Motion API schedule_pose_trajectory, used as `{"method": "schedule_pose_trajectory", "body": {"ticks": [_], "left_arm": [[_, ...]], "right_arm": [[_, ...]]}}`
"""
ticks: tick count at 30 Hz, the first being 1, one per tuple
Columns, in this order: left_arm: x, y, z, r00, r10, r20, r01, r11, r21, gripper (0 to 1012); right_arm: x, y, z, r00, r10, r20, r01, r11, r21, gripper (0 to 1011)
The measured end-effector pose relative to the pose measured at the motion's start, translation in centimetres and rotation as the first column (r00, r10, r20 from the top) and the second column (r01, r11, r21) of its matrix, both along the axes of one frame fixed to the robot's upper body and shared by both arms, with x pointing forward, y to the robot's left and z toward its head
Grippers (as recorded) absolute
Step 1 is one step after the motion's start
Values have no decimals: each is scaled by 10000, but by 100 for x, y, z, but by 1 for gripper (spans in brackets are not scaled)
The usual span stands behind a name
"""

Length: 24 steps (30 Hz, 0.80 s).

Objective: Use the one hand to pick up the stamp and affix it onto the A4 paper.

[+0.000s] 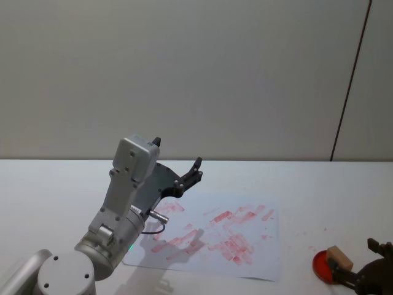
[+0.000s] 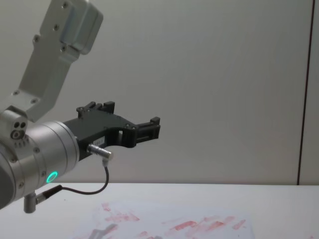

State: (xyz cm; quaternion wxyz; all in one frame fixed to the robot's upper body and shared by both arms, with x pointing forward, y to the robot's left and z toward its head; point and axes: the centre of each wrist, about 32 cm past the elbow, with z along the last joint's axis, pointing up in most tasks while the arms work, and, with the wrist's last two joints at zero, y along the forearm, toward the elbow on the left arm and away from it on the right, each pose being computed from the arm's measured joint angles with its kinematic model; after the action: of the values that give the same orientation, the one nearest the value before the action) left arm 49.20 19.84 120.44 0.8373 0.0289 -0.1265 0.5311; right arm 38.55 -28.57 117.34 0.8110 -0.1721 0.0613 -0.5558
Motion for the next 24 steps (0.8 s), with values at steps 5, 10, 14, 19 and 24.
{"method": "schedule_pose_trajectory", "body": {"ticks": [5,10,14,19,24], "left_arm": [[0,0,0,10000,-1,0,1,10000,0,1003],[0,0,0,10000,0,0,0,10000,0,1002],[0,0,0,10000,0,0,0,10000,0,1002],[0,0,0,10000,0,-1,0,10000,0,1002],[0,0,0,10000,-1,0,1,10000,0,1003]], "right_arm": [[18,24,-27,9998,36,-206,-39,9999,-115,1001],[38,41,-50,9994,40,-342,-47,9998,-199,1001],[60,56,-68,9991,33,-418,-44,9997,-253,1001],[93,78,-99,9986,24,-520,-41,9995,-321,1001],[122,99,-118,9984,28,-572,-49,9994,-353,1001]]}}
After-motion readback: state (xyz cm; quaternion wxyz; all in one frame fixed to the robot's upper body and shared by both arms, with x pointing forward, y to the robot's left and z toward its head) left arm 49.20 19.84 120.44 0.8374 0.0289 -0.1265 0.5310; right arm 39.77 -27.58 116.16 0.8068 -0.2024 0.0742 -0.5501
